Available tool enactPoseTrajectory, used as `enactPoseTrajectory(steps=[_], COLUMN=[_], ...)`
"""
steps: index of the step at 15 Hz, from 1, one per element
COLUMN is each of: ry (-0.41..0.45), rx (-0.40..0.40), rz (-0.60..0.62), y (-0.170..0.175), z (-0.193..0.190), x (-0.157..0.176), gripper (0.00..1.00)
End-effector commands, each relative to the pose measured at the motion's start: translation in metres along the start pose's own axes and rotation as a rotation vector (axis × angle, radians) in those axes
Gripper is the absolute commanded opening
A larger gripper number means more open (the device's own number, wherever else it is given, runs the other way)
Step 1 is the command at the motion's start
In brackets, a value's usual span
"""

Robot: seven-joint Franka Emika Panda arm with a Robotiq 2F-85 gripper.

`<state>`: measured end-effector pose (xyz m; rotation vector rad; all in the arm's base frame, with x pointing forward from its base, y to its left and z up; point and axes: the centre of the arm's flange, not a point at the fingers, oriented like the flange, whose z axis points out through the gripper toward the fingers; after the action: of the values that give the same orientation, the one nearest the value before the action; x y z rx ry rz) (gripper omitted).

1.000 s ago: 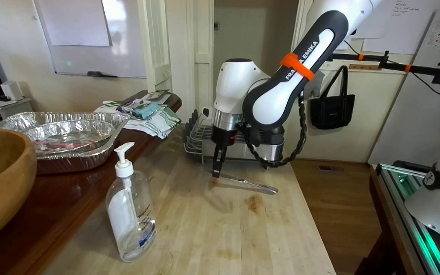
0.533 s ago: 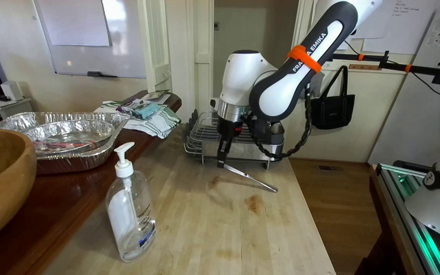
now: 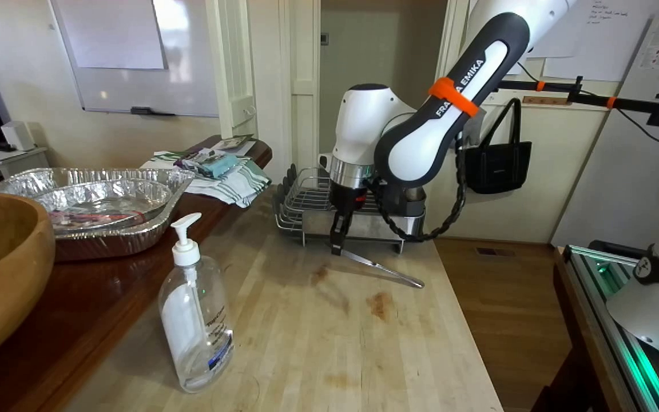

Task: Pick up the knife from the counter and put it on the dish dryer

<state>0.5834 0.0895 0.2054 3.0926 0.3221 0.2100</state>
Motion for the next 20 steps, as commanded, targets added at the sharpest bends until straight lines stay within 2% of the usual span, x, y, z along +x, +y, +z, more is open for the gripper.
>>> enactPoseTrajectory(steps=[1, 11, 12, 13, 15, 20], ry=[-0.012, -0.059, -0.059, -0.054, -0.047, -0.083], rx=[0.011, 0.055, 0.057, 0.057, 0.054, 0.050], rz=[0.009, -0.009, -0.006, -0.006, -0.007, -0.022], y=[-0.007, -0.022, -0.022, -0.023, -0.026, -0.034], z=[0.020, 0.065, 0.065, 0.063, 0.053, 0.039], x=[0.006, 0.014, 0.013, 0.013, 0.008, -0.006], gripper=[0.06, 0.06, 0.10, 0.43, 0.52, 0.89])
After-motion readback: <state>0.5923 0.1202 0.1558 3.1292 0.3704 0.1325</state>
